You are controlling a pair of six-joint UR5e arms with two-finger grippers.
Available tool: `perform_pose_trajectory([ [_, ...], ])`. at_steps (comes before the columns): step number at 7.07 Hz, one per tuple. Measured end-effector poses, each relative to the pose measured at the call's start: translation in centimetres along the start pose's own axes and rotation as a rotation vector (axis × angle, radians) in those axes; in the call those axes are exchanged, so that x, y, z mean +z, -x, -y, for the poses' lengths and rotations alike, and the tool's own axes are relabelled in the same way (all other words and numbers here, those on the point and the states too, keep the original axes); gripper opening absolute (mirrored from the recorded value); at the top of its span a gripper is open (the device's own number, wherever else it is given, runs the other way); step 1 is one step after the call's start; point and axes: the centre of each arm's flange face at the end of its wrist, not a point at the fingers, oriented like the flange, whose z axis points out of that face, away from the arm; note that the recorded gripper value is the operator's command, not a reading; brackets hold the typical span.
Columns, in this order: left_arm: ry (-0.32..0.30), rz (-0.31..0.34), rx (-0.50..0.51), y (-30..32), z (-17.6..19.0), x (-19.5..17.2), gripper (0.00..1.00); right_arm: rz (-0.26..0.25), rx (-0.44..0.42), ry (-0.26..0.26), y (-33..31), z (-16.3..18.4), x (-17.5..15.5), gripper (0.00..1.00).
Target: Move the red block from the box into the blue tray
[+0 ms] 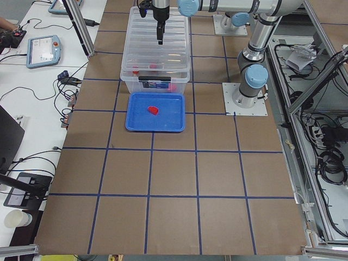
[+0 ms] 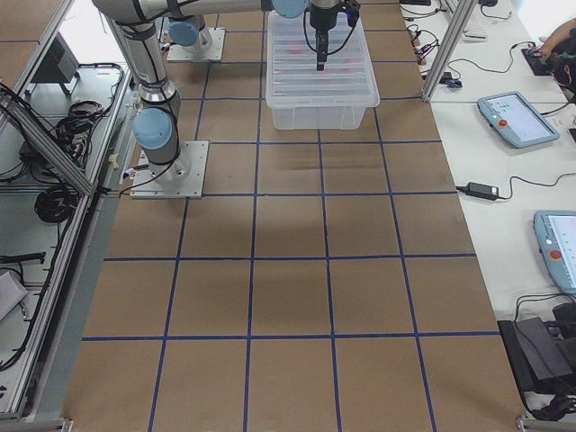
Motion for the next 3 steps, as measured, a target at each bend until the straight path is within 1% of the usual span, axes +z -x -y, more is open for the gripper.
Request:
perform_pose_trajectory([
  [3, -0.002, -0.002, -0.002, -0.07, -0.07, -0.09, 1.0, 0.001, 0.001, 0.001, -0.06, -0.06, 0.03, 1.0],
])
